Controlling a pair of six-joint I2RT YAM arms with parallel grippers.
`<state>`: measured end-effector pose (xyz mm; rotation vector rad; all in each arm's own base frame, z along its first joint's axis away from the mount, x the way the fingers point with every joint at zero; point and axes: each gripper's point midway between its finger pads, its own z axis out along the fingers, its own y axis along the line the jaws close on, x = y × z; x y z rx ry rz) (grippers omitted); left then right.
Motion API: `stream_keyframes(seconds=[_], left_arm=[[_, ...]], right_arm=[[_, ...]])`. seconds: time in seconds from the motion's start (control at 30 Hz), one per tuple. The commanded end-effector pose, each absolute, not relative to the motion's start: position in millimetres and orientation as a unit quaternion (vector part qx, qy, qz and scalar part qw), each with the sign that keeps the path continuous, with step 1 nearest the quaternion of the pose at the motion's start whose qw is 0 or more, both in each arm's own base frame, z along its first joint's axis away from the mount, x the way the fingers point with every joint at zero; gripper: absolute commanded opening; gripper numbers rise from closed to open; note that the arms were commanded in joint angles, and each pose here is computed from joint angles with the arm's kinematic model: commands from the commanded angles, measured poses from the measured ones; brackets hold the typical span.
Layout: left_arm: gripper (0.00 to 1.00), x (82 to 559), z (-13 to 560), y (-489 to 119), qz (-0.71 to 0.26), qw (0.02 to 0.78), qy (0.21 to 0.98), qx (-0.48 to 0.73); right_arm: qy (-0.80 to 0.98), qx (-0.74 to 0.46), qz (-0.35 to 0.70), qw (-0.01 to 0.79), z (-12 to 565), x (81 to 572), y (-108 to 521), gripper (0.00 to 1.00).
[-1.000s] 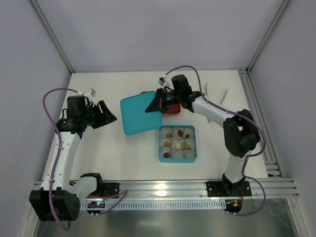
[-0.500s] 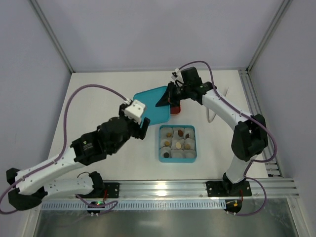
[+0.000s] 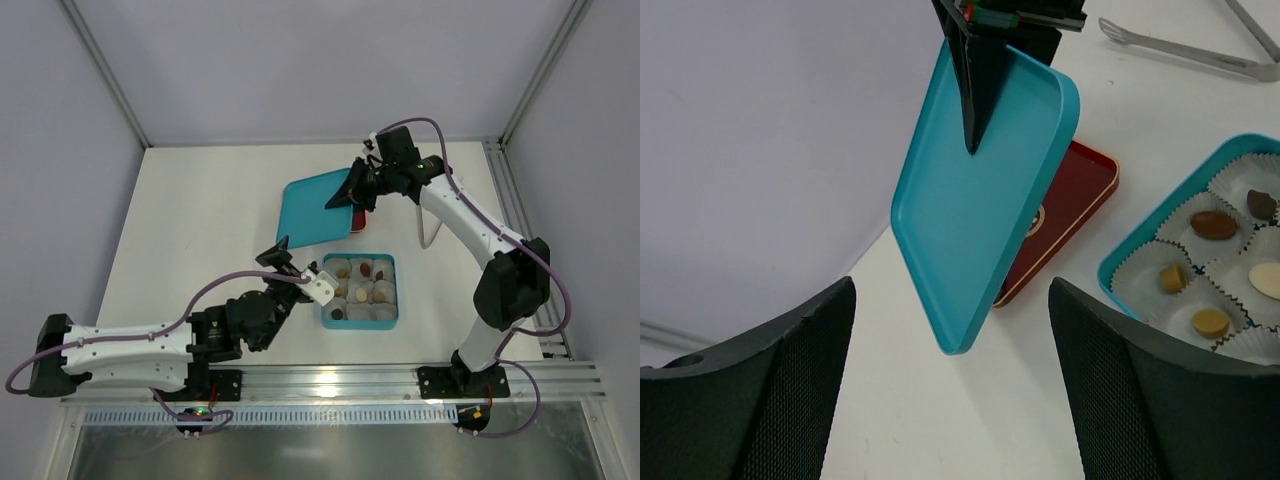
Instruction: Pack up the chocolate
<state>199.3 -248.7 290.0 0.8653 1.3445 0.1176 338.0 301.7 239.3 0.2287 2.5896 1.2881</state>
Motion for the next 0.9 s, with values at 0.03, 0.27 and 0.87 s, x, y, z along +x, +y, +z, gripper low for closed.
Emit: stream_keyframes(seconds=[0.03,0.27,0.87], left_arm=[[0.77,198.7,324.6,-255.9,0.036,0.746,0.555,0.366],[0.73,206.9,311.3,-266.6,0.039,0.738,0.558,0.377],[0.64,239.8,299.9,-272.0,0.031,0.73,0.584,0.354]], right_arm=[[0.87,0.088,0.46,0.156,291.8,330.1,295.6,0.04],[0.871,0.112,0.455,0.146,299.6,324.5,291.7,0.04],[0.869,0.142,0.447,0.156,318.2,309.5,282.2,0.04]])
